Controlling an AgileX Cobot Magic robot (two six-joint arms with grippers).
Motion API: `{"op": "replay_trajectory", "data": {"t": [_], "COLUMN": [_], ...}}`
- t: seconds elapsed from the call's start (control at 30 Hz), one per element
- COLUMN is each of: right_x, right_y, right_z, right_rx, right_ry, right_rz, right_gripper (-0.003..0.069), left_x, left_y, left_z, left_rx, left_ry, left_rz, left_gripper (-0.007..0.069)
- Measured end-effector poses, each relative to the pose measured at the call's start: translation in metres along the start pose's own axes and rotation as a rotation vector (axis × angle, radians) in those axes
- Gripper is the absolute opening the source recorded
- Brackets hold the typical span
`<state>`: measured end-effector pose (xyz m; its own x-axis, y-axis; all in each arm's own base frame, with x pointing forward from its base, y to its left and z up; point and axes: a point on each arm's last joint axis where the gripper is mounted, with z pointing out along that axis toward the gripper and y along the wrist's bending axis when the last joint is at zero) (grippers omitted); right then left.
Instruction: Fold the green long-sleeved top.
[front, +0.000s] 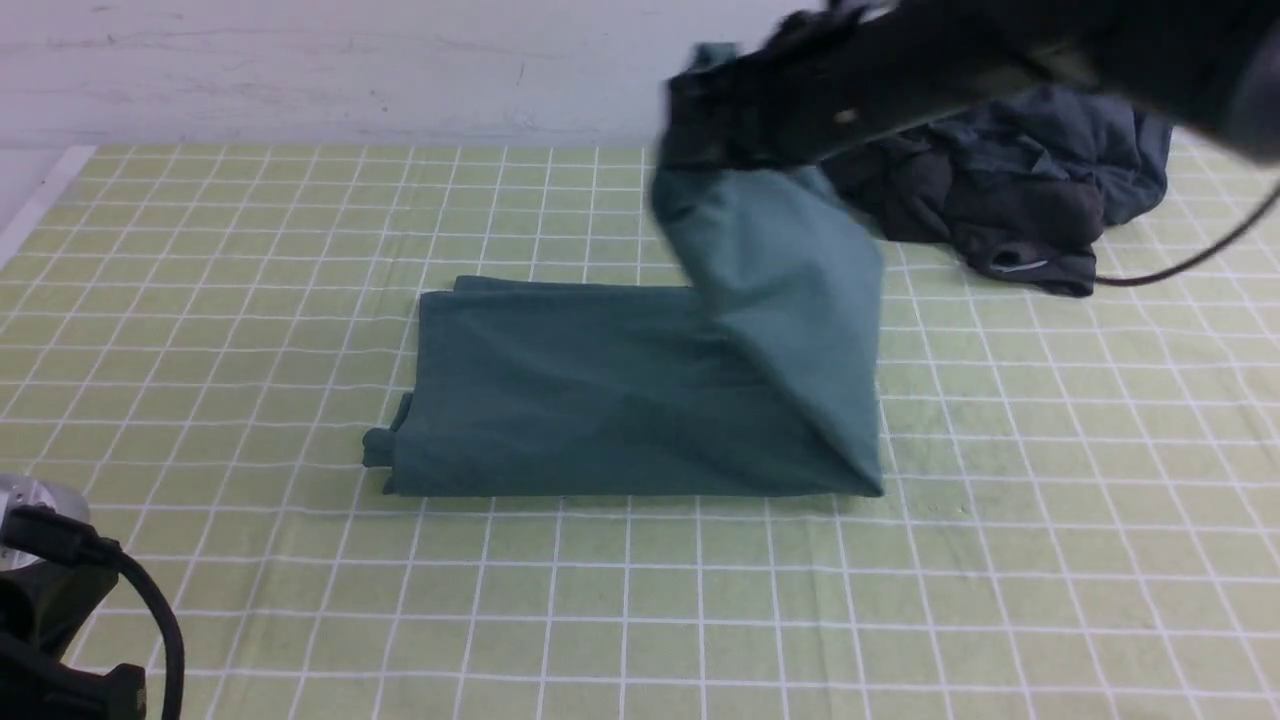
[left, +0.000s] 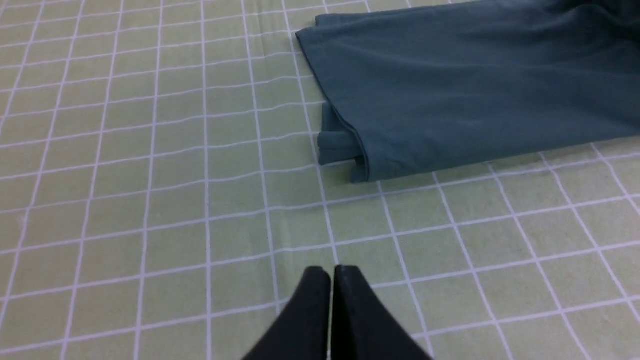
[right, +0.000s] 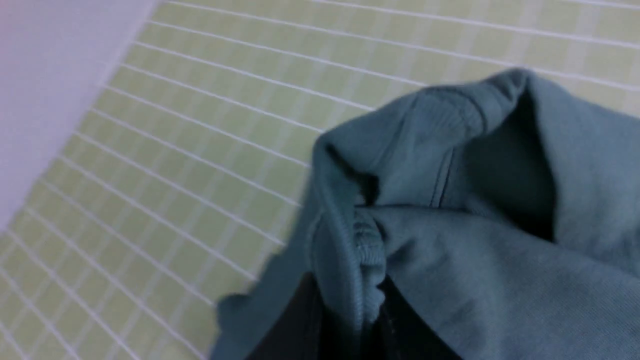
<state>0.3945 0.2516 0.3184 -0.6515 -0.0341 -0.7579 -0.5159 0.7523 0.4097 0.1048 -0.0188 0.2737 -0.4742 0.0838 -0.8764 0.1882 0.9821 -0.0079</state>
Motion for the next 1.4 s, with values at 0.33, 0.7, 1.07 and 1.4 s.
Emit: {"op": "replay_trajectory", "data": {"t": [0.33, 0.7, 1.07, 1.4], "right_x": [0.048, 0.04, 0.112, -0.033], "right_y": [0.029, 0.041, 0.02, 0.059], "right_z": [0.112, 0.108, 0.165, -0.042], "right_rx": [-0.088, -0.141, -0.115, 0.037], "right_ry": [-0.001, 0.081, 0.304, 0.105], "right_rz": [-0.034, -0.135, -0.138, -0.567], "right_gripper": [0.0208, 0.033, 0.0043, -0.0013], "left_x": [0.0, 0.0, -0.002, -0.002], "left_y": [0.0, 0.0, 0.0, 0.0], "left_z": [0.0, 0.0, 0.0, 0.0], "left_rx": [0.003, 0.003, 0.0, 0.0], "left_ry": [0.0, 0.0, -0.023, -0.025], "left_rz": [-0.005, -0.006, -0.006, -0.006], "left_gripper": [-0.0003, -0.0003, -0.0003, -0.0003]}}
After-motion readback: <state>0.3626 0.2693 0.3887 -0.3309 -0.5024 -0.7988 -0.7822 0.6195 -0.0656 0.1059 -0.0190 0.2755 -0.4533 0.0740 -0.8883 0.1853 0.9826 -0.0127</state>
